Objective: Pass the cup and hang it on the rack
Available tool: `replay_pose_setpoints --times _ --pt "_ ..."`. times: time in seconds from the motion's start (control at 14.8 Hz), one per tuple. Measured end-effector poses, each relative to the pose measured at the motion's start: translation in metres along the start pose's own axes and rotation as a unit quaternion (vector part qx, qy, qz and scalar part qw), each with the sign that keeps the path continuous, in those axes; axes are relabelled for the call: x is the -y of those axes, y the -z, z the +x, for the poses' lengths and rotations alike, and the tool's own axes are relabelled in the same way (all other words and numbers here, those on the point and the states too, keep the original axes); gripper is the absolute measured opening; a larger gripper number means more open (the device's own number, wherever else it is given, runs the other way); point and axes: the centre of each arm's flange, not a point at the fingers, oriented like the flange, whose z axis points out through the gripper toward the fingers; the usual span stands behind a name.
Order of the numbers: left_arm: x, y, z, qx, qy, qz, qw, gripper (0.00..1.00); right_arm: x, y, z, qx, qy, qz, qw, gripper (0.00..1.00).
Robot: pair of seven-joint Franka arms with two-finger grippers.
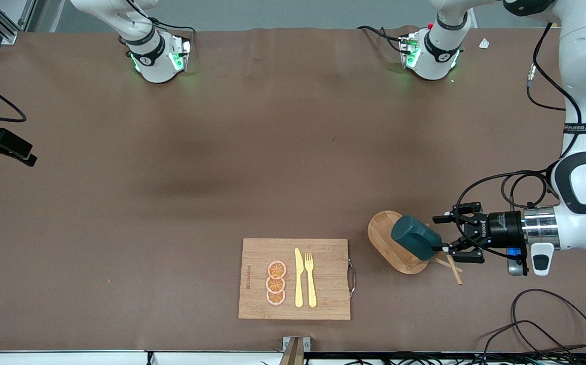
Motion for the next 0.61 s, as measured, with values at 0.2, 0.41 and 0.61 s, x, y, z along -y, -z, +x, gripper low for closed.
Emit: replay_pose_setpoints --times 0.2,0.41,0.61 --pt "-0.009 0.017 -0.035 -0.022 -0.024 -0.002 0.999 1.00 0.000 0.000 0.000 0.000 0.000 0.000 1.000 1.00" --pt "-0.014 0.031 -0.091 -0.095 -0.085 0.034 0.991 1.00 0.000 0.000 0.000 0.000 0.000 0.000 1.000 1.00" --pt "-0.013 0.036 -0.151 -0.177 -0.153 0.090 0.968 1.00 0.001 0.000 0.000 0.000 0.001 0.000 1.000 1.00"
